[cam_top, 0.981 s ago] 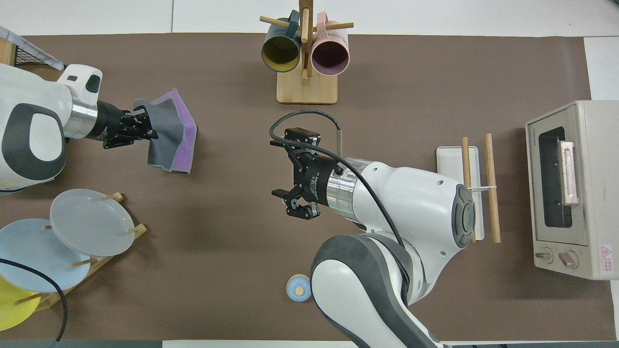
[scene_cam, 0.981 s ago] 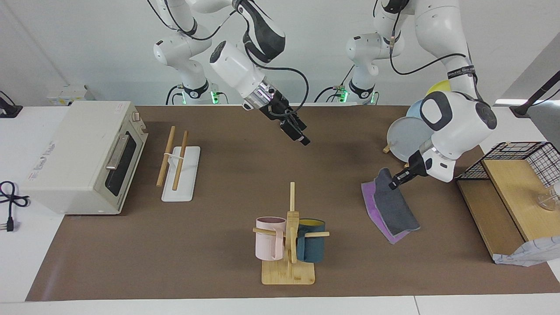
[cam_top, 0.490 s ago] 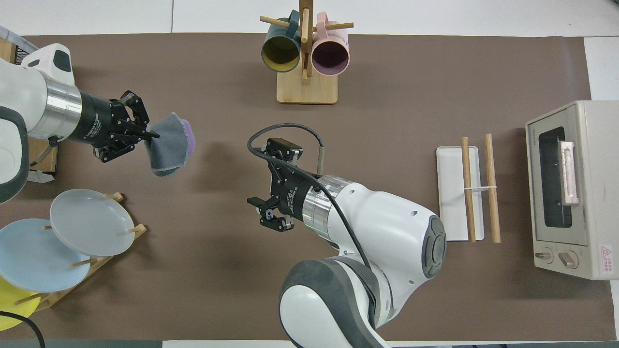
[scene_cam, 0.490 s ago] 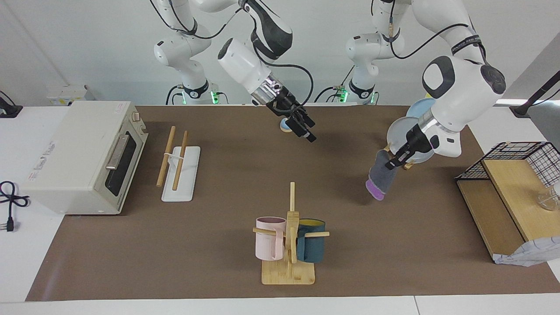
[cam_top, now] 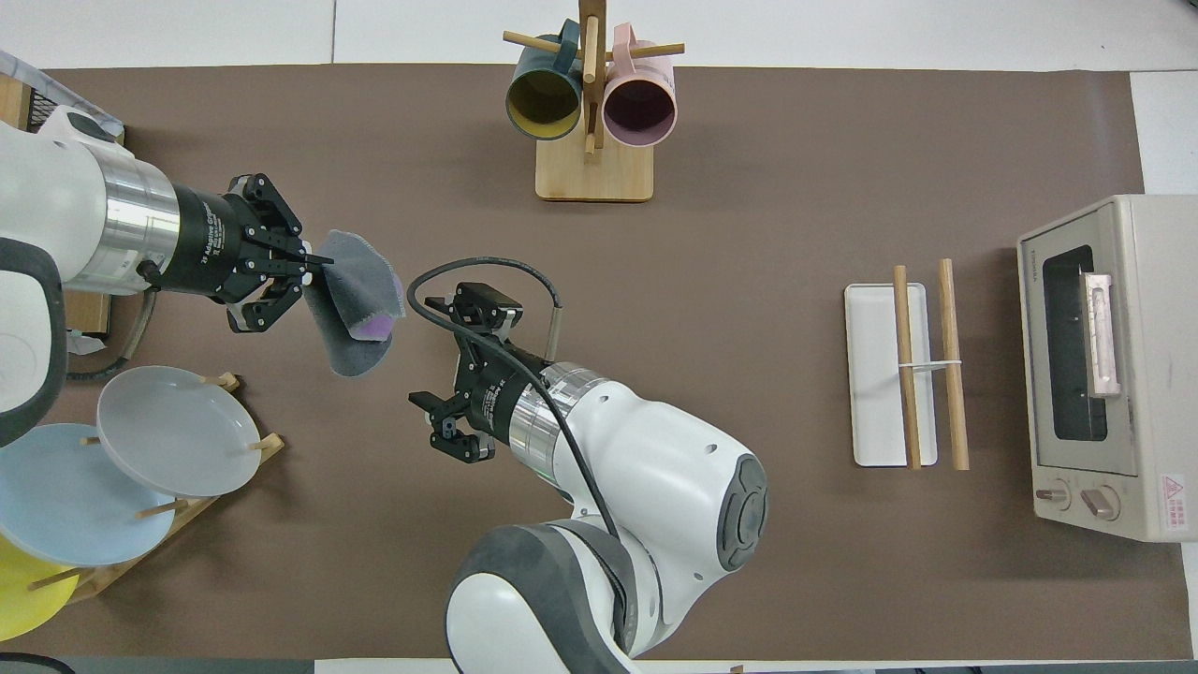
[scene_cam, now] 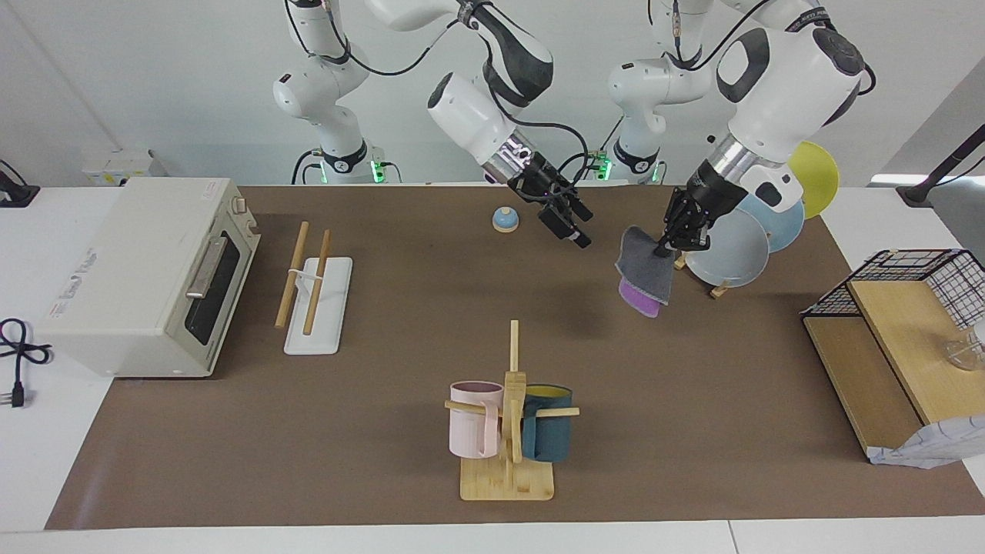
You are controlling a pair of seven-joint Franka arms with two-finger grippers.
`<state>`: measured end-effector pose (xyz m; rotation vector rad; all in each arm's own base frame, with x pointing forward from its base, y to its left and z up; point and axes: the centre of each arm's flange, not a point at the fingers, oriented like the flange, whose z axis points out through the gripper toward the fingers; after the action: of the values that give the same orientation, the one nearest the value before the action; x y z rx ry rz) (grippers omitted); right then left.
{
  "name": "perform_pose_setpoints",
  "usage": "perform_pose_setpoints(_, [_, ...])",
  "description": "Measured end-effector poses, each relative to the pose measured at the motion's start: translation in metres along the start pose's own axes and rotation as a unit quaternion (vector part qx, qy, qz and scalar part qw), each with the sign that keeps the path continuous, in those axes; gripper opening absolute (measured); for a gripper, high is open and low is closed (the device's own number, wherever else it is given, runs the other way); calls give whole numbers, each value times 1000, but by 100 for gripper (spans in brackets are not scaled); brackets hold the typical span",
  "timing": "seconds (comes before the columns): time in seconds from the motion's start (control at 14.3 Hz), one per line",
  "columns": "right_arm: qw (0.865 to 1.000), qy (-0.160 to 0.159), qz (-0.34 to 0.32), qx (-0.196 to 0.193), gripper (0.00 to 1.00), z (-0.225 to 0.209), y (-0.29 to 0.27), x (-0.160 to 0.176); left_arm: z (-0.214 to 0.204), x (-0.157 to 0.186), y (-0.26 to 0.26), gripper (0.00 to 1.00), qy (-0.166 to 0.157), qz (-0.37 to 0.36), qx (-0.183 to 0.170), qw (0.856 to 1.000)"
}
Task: Fold towel and hang on rack
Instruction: 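Grasp the folded towel with the right gripper from the left gripper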
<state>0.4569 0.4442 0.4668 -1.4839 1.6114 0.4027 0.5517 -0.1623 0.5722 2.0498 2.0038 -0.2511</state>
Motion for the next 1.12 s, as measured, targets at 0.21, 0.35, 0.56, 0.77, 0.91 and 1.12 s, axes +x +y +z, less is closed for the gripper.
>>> perform_pose_setpoints(0.21, [1000,-14,-3,-1,100,0,4,-17,-1,-5,-1,2,-2,-73,-7,997])
perform_pose_setpoints(0.35, [1000,-29,4,11,100,-4,-9,-32,-1,-5,-1,2,-2,-98,-7,995])
perform_pose_setpoints(0.56, [999,-33,6,21,100,9,-24,-34,0,-4,-1,2,-1,-111,-6,994])
perform_pose_setpoints(0.77, [999,-28,11,29,100,20,-39,-24,1,-4,-1,2,-1,-115,-6,993])
perform_pose_setpoints(0.91, [999,-24,12,27,100,30,-39,-19,1,-4,-1,2,-1,-118,-6,993])
perform_pose_setpoints(1.12, [999,-23,10,27,100,53,-41,-17,1,-4,-1,2,-1,-123,-6,992])
